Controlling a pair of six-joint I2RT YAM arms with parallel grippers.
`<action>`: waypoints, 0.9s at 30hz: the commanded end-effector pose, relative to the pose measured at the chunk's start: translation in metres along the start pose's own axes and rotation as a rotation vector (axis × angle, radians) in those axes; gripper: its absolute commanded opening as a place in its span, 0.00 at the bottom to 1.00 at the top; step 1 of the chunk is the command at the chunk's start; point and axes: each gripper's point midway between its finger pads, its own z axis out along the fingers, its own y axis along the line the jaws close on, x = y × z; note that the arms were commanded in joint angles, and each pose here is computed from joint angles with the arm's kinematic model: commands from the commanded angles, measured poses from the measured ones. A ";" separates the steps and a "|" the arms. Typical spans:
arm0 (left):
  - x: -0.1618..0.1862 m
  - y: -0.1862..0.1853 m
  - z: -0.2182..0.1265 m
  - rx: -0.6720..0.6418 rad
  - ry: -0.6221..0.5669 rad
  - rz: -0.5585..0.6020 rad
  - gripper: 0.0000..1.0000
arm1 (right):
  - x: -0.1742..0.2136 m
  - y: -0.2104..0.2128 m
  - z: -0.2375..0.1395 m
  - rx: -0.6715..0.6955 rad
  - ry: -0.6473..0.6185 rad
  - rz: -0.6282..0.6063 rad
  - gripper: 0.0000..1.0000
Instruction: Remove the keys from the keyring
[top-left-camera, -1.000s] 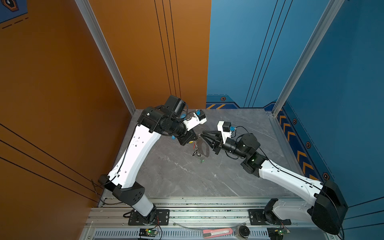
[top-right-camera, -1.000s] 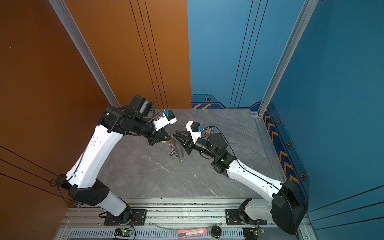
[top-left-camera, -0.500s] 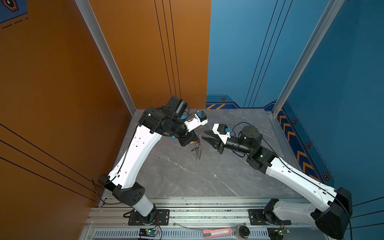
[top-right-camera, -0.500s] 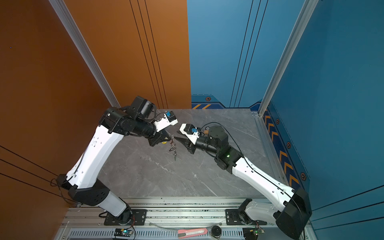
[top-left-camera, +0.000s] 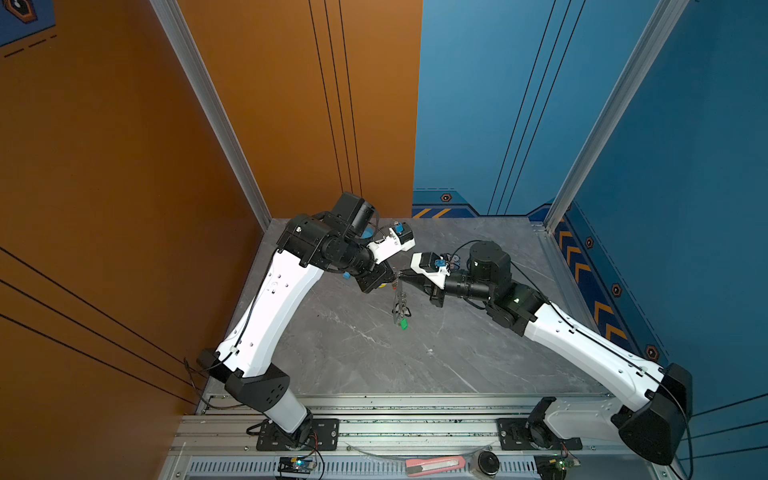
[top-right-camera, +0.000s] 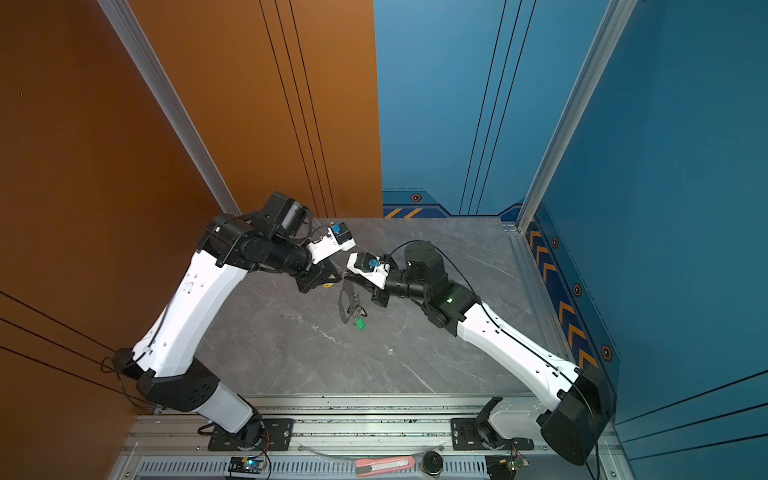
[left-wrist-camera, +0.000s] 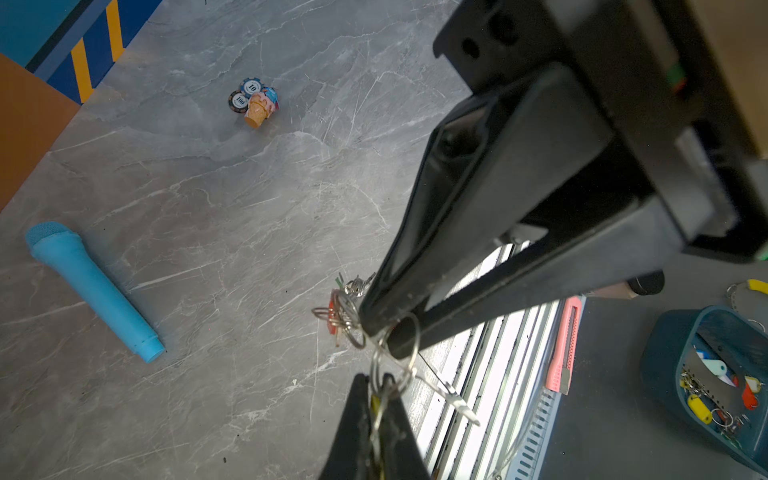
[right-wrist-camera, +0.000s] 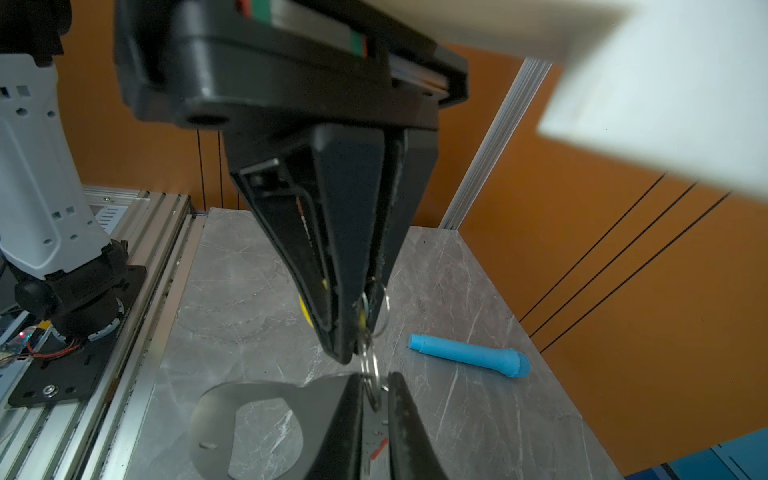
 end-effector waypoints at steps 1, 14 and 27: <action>-0.001 -0.002 -0.002 0.006 -0.004 0.012 0.00 | -0.015 0.003 0.000 -0.025 -0.035 -0.010 0.13; 0.005 0.011 -0.005 -0.034 0.006 -0.045 0.00 | -0.022 -0.007 -0.010 0.036 -0.075 0.049 0.00; 0.014 0.018 0.000 0.010 0.010 -0.138 0.00 | -0.073 -0.022 -0.029 0.107 -0.384 0.275 0.00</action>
